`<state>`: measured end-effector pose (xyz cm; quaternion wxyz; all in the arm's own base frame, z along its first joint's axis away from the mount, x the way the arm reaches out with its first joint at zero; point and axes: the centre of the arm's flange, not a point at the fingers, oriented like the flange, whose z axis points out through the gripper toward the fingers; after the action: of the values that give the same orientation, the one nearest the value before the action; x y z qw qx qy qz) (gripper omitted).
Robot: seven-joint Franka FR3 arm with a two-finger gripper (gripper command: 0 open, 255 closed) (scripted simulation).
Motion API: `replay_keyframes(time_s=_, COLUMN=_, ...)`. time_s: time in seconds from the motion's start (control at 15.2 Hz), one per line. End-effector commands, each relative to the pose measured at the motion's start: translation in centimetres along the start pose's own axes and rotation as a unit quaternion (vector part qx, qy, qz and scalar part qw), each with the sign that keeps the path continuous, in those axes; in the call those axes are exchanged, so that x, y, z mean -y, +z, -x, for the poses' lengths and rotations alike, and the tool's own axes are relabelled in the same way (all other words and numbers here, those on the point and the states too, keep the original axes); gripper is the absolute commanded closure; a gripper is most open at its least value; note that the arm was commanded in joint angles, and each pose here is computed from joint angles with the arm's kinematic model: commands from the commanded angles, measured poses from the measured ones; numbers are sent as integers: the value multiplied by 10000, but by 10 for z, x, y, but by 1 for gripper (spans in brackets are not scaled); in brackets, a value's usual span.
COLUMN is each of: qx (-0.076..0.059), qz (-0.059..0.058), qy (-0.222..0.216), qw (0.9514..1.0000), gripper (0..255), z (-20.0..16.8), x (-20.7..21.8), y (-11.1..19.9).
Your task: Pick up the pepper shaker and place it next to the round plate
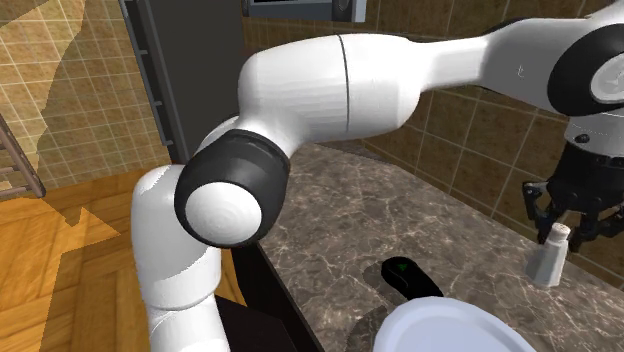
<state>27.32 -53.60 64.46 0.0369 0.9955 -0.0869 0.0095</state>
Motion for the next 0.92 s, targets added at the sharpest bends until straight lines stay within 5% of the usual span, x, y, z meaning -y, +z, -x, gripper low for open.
replay_keyframes(time_s=0.0, qx=-1, qz=1, qy=-10, qw=10000, gripper=255, z=15, x=-23, y=1)
replay_keyframes(time_s=0.4, qx=-1, qz=1, qy=-10, qw=10000, gripper=255, z=54, x=-93, y=5)
replay_keyframes(time_s=0.86, qx=-1, qz=1, qy=-10, qw=10000, gripper=255, z=55, x=-91, y=42)
